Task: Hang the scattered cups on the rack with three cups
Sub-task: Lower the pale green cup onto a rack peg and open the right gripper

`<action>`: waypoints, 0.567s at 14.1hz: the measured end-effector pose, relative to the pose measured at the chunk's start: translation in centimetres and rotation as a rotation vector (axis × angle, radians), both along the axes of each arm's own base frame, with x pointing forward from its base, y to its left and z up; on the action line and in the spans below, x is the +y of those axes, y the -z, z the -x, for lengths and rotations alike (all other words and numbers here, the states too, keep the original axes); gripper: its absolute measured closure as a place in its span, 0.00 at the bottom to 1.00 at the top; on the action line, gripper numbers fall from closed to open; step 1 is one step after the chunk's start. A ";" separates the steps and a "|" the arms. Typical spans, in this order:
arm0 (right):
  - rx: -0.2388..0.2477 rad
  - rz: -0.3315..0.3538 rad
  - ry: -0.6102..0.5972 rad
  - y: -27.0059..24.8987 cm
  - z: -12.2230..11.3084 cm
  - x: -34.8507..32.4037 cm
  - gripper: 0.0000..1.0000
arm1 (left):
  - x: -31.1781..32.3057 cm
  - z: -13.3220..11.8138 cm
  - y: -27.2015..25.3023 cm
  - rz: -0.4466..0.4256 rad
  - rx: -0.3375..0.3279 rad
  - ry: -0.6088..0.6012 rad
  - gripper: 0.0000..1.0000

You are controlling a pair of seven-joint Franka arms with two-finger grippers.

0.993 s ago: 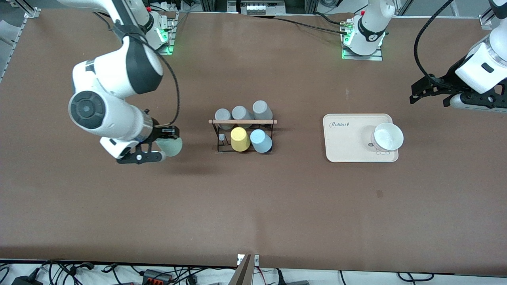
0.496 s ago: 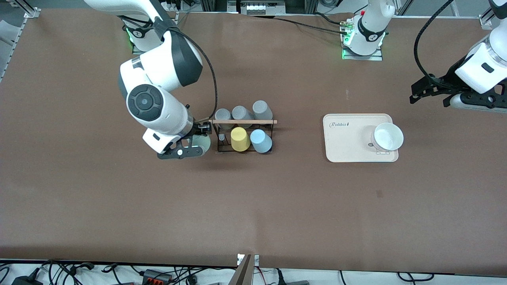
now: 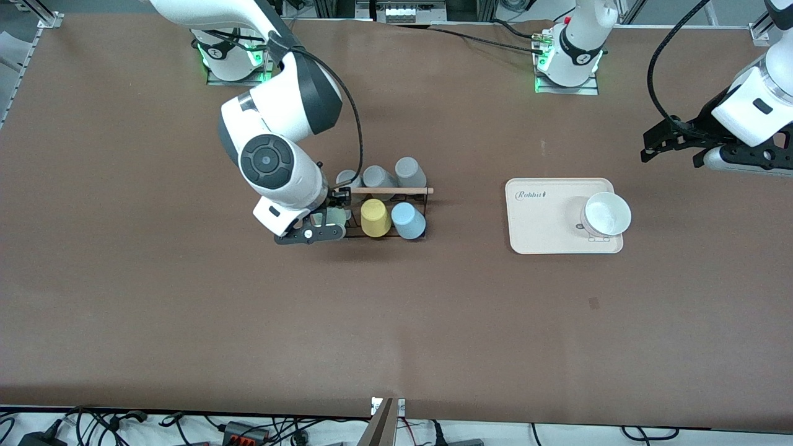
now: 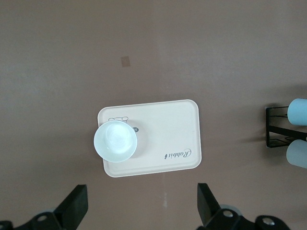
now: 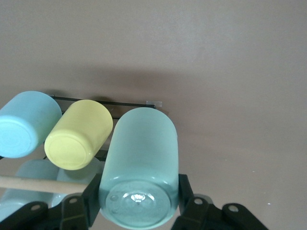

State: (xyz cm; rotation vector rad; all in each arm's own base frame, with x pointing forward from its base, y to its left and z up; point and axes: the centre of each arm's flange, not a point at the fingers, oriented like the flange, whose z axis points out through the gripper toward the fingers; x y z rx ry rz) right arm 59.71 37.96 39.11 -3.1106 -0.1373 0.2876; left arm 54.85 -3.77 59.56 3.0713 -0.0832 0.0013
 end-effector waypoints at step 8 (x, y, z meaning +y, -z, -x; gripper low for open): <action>0.009 0.007 -0.012 1.1 0.9 1.7 0.34 | 0.0 0.0 0.0 0.000 0.000 0.000 0.00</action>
